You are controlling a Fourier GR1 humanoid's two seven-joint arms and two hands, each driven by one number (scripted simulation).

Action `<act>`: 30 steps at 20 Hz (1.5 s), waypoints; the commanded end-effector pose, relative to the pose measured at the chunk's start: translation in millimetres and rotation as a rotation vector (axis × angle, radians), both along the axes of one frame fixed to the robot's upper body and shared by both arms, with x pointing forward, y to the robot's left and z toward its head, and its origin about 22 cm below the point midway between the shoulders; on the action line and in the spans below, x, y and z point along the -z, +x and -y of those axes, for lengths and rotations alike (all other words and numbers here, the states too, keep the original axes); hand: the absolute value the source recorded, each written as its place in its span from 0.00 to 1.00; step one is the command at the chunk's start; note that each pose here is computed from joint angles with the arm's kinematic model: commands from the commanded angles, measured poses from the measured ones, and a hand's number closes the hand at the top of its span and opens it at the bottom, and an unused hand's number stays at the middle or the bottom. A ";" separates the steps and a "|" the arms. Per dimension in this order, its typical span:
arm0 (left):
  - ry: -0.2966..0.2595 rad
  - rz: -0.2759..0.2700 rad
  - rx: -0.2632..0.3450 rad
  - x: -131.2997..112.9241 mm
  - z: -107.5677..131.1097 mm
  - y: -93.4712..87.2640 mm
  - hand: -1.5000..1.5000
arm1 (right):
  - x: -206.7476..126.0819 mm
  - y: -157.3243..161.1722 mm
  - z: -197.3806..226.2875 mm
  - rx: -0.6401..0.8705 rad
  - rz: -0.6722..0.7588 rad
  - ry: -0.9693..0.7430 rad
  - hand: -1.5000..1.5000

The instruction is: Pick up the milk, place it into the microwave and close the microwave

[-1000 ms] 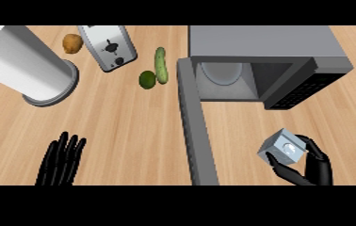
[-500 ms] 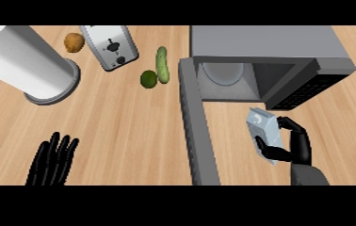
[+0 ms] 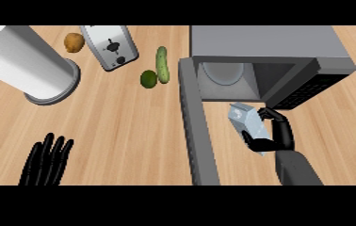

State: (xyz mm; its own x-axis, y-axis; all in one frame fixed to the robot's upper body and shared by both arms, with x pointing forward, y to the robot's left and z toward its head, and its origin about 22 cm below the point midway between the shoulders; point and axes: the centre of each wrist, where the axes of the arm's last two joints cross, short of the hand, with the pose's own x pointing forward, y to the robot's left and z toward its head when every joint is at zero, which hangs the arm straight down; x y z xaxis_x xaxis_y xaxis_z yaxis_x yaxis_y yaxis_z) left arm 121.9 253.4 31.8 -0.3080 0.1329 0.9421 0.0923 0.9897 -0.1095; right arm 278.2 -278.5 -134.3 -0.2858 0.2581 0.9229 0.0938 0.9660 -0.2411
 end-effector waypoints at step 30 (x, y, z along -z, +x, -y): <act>-0.010 -0.024 -0.019 24.7 -26.9 7.0 0.00 | -100.3 104.6 -74.9 0.071 0.022 -0.231 1.00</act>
